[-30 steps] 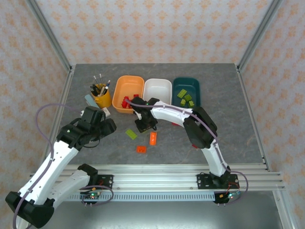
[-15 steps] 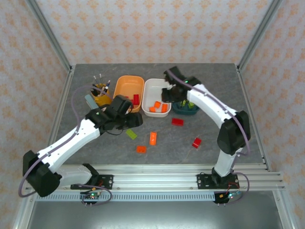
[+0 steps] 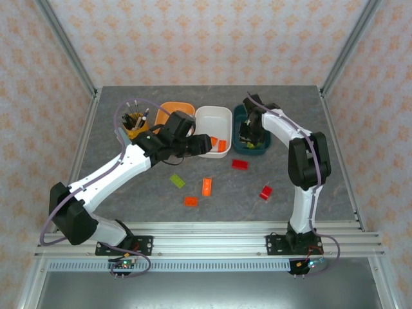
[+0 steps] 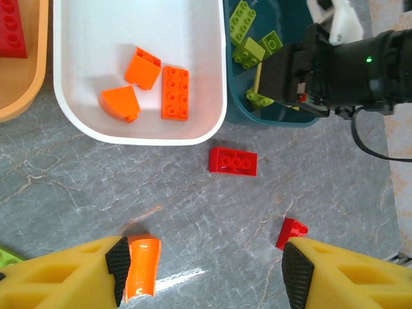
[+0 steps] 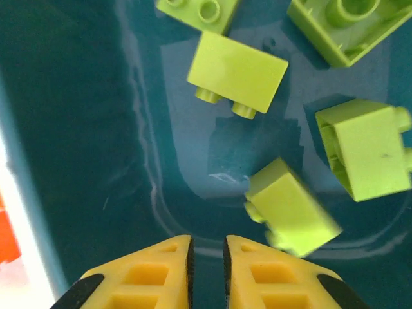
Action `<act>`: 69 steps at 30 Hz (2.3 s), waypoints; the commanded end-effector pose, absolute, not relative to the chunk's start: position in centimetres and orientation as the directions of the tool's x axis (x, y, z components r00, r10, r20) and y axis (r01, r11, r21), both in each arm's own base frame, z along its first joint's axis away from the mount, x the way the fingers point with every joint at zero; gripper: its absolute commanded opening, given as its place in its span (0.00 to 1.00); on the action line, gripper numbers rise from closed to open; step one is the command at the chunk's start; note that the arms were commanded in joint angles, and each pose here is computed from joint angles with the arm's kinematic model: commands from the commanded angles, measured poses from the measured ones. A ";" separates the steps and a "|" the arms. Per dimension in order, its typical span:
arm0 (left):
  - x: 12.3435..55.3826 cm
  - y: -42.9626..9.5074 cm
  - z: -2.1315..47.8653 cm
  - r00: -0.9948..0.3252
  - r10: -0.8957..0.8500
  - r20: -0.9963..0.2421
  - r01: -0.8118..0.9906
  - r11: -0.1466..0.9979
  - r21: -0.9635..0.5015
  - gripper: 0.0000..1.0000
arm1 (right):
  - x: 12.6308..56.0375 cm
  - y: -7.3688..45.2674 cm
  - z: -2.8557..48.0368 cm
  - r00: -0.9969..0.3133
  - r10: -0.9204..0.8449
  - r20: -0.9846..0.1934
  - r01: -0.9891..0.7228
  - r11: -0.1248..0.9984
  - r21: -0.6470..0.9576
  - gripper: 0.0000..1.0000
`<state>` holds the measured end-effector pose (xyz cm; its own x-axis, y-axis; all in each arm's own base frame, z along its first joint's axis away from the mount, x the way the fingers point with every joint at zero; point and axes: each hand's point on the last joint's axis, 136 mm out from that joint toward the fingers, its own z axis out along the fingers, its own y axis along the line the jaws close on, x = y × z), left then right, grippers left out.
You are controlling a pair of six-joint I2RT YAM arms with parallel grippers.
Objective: Sort the legos into containers by color
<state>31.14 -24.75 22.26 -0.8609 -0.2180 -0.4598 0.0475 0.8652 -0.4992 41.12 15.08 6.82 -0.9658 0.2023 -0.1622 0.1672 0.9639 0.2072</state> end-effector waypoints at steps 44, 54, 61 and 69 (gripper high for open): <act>24.8 -26.9 4.9 -0.980 0.080 -0.184 0.086 0.996 -0.024 0.72 | 16.8 18.0 16.6 -0.955 0.013 -0.297 -0.145 0.852 0.504 0.71; 26.0 -27.2 1.6 -0.980 0.087 -0.177 0.081 0.996 0.038 0.45 | 16.8 17.7 17.0 -0.948 0.046 -0.314 -0.127 0.850 0.511 0.70; 27.7 -27.0 5.2 -0.968 0.065 -0.243 0.067 0.998 0.003 0.28 | 17.7 17.5 18.0 -0.932 0.066 -0.355 -0.130 0.856 0.500 0.69; 36.3 -25.5 15.2 -0.933 -0.030 -0.360 0.016 0.992 -0.125 0.28 | 24.3 18.6 24.3 -0.787 0.290 -0.545 -0.100 0.811 0.577 0.69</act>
<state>33.95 -26.78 11.31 -0.9505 -0.0428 -0.3078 -0.0033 0.9918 -0.1277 20.23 17.97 20.09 -0.8904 0.1463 -0.4311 -0.1129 0.8465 0.5203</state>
